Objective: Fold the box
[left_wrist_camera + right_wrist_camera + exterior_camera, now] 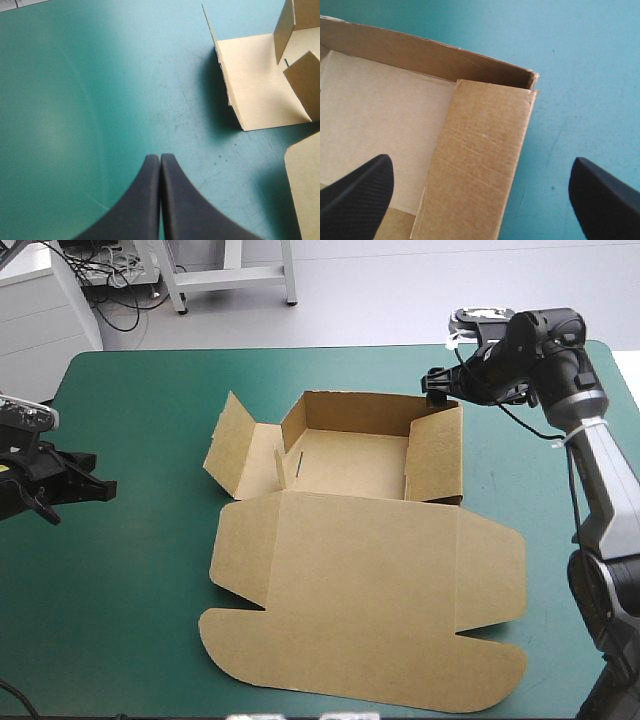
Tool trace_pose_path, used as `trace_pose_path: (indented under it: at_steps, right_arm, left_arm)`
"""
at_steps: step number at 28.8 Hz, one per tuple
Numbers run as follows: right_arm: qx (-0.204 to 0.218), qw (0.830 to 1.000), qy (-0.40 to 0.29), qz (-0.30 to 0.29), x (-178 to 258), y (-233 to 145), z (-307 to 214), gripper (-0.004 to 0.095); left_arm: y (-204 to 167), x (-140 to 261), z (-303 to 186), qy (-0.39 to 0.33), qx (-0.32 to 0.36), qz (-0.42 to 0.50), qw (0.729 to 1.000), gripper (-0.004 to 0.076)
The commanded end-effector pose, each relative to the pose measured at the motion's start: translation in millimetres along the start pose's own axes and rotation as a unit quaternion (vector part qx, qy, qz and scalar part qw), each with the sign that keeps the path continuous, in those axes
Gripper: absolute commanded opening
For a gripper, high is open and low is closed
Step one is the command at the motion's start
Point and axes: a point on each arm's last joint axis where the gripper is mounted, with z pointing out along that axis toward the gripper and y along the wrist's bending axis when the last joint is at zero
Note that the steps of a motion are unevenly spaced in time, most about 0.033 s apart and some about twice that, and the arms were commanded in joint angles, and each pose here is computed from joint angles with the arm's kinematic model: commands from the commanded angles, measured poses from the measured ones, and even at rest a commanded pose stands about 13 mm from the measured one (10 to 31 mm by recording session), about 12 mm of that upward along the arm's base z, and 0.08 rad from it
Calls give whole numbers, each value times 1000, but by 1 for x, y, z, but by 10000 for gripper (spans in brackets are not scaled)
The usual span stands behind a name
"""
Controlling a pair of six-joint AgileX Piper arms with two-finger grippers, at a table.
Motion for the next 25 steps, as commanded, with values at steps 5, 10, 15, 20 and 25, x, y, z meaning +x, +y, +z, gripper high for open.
trace_pose_path:
  at_steps: [5, 10, 15, 20, 25]
  right_arm:
    - [5, 999, 22, 41, -5, -6, 26, 873]
    - [11, 998, 49, 45, -4, -10, 53, 873]
    - [17, 997, 61, 52, -3, -18, 65, 873]
    - [15, 996, 70, 52, -3, -22, 74, 873]
    - [6, 996, 81, 48, -1, -21, 84, 873]
  left_arm:
    - [-2, -10, -12, -42, -14, 0, 999, -33]
    - [-2, -10, -12, -39, -14, 2, 999, -33]
    - [-2, -10, -12, -39, -14, 2, 999, -33]
    - [-2, -10, -12, -39, -14, 2, 999, -33]
    - [-2, -10, -12, -39, -14, 2, 999, -32]
